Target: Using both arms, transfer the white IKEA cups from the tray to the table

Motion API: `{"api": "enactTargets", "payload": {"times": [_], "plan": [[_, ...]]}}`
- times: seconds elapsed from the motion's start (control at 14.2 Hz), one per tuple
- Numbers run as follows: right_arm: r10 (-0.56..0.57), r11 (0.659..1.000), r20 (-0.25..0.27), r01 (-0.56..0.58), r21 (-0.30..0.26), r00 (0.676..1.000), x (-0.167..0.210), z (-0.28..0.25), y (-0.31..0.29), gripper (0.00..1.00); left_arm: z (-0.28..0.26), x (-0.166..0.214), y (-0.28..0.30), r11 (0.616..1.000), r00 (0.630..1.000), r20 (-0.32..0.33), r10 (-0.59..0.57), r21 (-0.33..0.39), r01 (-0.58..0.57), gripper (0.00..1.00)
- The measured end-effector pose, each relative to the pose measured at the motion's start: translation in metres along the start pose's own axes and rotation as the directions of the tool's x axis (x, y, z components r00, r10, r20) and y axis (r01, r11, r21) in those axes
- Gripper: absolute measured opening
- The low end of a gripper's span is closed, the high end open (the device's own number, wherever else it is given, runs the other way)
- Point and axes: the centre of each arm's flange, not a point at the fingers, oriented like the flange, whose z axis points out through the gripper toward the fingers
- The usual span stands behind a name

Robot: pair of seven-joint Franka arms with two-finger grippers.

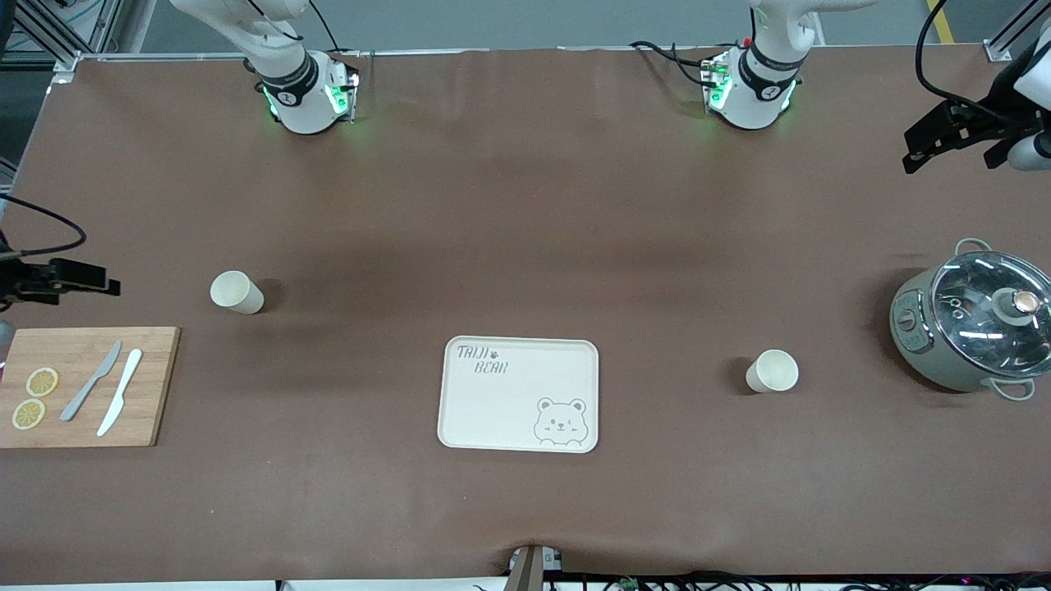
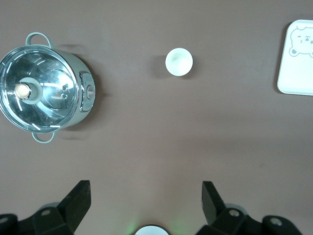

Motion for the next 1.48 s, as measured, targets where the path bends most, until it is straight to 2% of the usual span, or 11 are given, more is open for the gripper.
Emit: {"api": "enactTargets", "payload": {"times": [0.14, 0.28, 0.49, 0.63, 0.77, 1.12, 1.48], "plan": [[-0.027, 0.999, -0.049, 0.027, -0.017, 0.998, -0.001, -0.027, -0.016, 1.0, 0.0, 0.001, 0.001, 1.0, 1.0, -0.003, 0.001, -0.004, -0.001, 1.0], [-0.071, 0.997, -0.061, 0.068, -0.047, 0.996, -0.011, -0.053, -0.045, 1.0, 0.001, 0.001, 0.001, 1.0, 1.0, -0.003, 0.001, -0.005, -0.001, 1.0], [-0.119, 0.989, 0.003, 0.119, -0.085, 0.993, -0.051, -0.088, -0.086, 1.0, 0.006, 0.003, -0.001, 1.0, 1.0, 0.003, -0.002, -0.004, 0.002, 1.0], [-0.119, 0.989, 0.021, 0.12, -0.081, 0.993, -0.078, -0.106, -0.091, 1.0, 0.006, 0.003, -0.002, 1.0, 1.0, 0.004, -0.004, -0.004, 0.004, 1.0], [-0.117, 0.99, 0.027, 0.119, -0.077, 0.993, -0.094, -0.108, -0.091, 1.0, 0.006, 0.003, -0.003, 1.0, 1.0, 0.004, -0.005, -0.004, 0.005, 1.0], [-0.114, 0.988, -0.005, 0.113, -0.102, 0.993, -0.126, -0.105, -0.087, 1.0, 0.004, 0.004, -0.008, 1.0, 1.0, -0.004, -0.016, -0.006, 0.016, 1.0], [-0.123, 0.987, -0.013, 0.12, -0.109, 0.992, -0.123, -0.086, -0.088, 1.0, 0.003, 0.003, -0.005, 1.0, 1.0, -0.005, -0.01, -0.005, 0.01, 1.0]]}}
